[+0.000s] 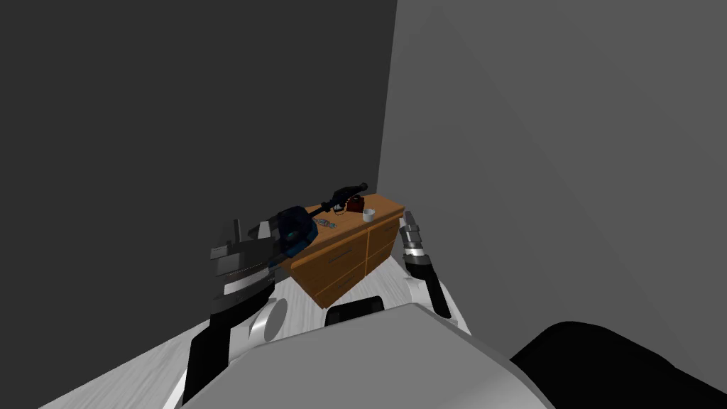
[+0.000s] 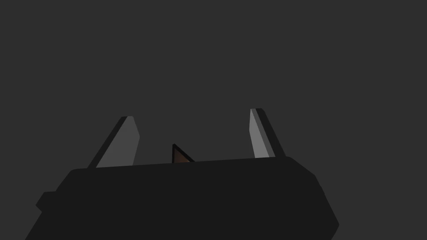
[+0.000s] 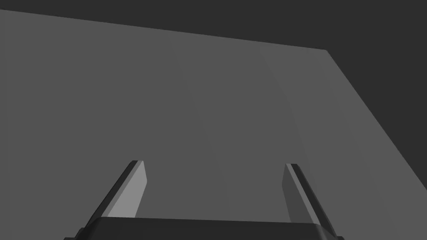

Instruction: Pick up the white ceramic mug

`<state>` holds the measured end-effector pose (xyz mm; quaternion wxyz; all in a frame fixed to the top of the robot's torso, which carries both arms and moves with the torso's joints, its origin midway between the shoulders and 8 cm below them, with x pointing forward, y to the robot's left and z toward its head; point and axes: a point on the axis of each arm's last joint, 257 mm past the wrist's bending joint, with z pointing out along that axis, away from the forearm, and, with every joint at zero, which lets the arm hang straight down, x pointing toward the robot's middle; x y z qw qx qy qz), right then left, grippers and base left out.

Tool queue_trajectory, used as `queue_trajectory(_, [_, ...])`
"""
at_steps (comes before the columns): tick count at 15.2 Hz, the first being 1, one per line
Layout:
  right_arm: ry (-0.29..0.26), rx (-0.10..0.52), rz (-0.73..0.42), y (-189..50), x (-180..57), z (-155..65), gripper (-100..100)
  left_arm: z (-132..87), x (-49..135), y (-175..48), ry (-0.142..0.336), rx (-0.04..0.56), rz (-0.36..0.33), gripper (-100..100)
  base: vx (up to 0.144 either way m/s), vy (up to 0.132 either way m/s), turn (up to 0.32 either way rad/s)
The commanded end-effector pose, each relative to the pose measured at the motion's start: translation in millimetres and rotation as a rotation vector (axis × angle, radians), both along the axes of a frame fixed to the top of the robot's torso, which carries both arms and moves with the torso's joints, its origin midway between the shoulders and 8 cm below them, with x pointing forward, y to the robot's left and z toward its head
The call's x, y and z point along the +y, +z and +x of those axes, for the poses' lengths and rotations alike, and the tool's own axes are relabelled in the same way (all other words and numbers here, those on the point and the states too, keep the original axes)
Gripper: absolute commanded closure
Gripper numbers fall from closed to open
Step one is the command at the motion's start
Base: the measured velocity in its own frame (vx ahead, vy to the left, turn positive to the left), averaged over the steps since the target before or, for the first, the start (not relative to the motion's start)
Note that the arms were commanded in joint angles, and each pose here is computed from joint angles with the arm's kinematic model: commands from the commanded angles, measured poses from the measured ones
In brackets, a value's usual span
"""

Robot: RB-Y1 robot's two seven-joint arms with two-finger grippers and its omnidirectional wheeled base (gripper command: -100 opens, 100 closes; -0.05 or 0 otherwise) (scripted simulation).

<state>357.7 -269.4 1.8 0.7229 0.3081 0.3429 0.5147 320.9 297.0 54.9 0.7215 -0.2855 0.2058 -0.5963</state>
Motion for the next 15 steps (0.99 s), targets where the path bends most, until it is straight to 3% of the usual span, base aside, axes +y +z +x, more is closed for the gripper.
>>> queue_trajectory(1, [0.020, 0.011, -0.032, -3, 3, 1, -100, 0, 0.0, 0, 0.000, 0.000, 0.000, 0, 0.003, 0.000, 0.020])
queue_trajectory(15, [0.162, 0.104, -0.244, -34, 12, 4, -100, 0, 0.0, 0, 0.000, 0.000, 0.000, 0, 0.010, -0.006, 0.037])
